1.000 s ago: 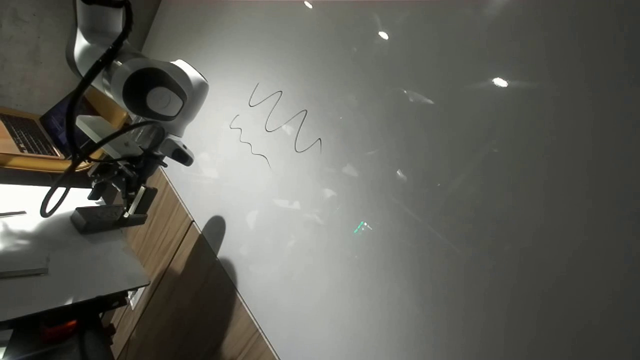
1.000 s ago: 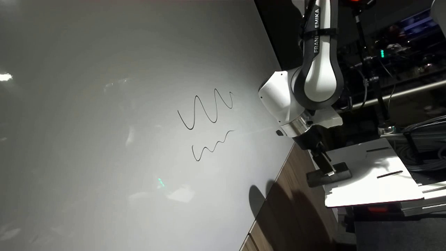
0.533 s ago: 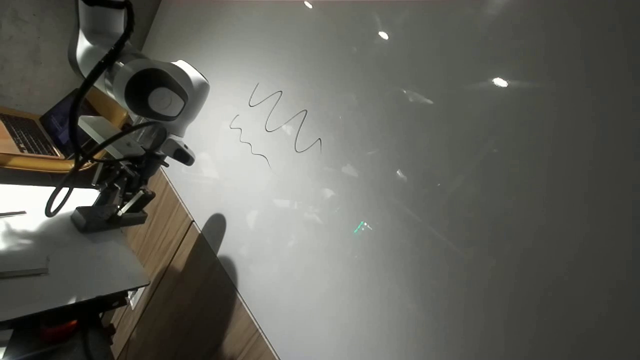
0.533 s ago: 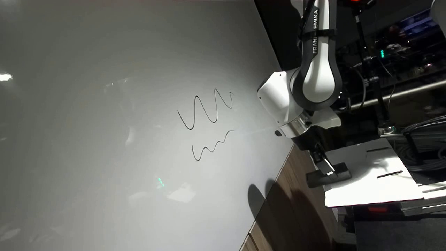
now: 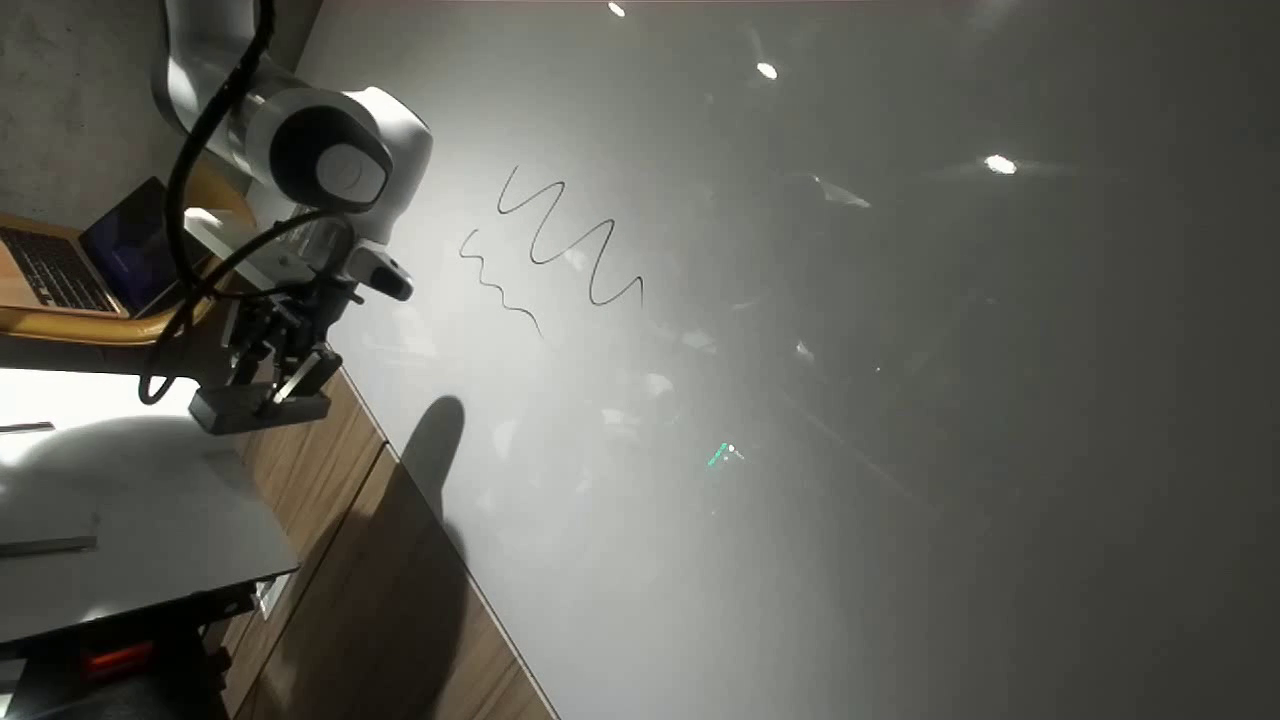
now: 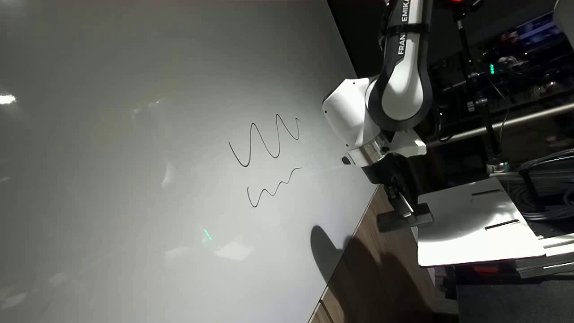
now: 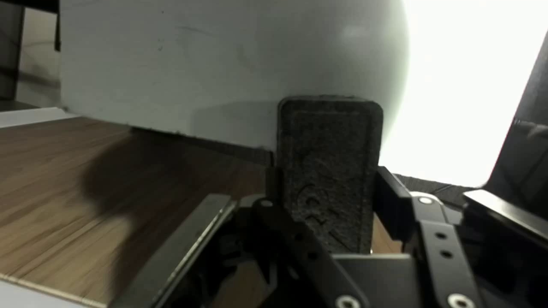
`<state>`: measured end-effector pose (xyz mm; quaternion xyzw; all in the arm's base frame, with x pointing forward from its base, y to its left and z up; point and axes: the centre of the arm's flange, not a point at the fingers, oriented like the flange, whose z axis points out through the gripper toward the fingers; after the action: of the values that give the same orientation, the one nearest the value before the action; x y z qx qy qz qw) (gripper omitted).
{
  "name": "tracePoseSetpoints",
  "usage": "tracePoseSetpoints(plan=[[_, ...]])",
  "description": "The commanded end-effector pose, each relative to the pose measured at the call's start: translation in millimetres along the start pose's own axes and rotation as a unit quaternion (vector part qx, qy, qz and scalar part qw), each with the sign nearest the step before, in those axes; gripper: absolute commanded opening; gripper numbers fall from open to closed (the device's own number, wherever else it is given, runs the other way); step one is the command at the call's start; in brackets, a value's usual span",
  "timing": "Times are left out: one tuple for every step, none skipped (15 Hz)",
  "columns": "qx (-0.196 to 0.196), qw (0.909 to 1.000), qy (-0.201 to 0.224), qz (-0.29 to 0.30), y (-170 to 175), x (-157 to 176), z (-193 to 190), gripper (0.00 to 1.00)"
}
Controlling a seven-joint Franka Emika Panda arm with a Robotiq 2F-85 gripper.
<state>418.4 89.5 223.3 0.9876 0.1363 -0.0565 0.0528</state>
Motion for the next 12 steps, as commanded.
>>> tracePoseSetpoints(plan=[[-0.051,0.996,0.068,0.028,13.6,2.3,-81.2,0.29],[-0.065,0.993,0.092,0.037,16.0,6.9,-103.4,0.29],[-0.078,0.9892,0.115,0.046,17.3,11.9,-126.0,0.29],[-0.093,0.9842,0.14,0.055,16.3,16.9,-147.8,0.29],[-0.107,0.9783,0.166,0.062,15.5,21.6,-166.5,0.29],[-0.119,0.9718,0.191,0.069,12.2,26.0,-182.0,0.29],[-0.131,0.9651,0.214,0.077,8.6,28.5,-194.9,0.29],[-0.14,0.959,0.232,0.082,4.7,32.0,-204.3,0.29],[-0.144,0.9546,0.247,0.083,-2.0,35.8,-211.6,0.29],[-0.151,0.9504,0.258,0.085,-8.0,39.0,-217.0,0.29],[-0.161,0.9455,0.271,0.08,-18.8,43.6,-219.3,0.29],[-0.161,0.9424,0.284,0.073,-31.7,46.4,-224.8,0.29]])
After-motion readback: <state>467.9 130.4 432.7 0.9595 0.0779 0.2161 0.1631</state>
